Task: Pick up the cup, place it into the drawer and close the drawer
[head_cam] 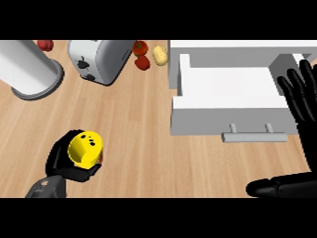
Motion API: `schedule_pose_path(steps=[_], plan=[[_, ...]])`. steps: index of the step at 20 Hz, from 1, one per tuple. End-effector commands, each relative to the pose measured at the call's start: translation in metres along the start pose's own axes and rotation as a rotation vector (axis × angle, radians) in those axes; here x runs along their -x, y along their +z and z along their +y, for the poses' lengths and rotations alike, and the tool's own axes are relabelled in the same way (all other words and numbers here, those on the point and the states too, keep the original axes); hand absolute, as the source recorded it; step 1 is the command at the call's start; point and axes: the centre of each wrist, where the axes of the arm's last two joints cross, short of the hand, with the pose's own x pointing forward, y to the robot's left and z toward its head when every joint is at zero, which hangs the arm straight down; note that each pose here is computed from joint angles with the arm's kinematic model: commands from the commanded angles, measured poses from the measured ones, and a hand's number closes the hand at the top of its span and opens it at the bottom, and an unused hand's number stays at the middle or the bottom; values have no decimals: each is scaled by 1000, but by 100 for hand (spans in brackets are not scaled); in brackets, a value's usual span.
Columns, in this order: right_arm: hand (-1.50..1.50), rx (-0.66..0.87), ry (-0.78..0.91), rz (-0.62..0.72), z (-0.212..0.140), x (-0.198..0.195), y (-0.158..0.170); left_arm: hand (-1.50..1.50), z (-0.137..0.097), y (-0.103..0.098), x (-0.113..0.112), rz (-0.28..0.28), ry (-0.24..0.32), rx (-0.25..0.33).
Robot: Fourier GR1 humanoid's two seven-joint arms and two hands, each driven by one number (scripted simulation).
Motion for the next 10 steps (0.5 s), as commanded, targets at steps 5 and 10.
schedule_pose_path(steps=[5, 10], plan=[[-150, 8, 20, 7, -9, -1, 0, 150, -3, -6, 0, -236, -34, -243], [-150, 2, -5, -9, -15, 0, 1, 150, -8, -26, -18, -312, -30, -185]])
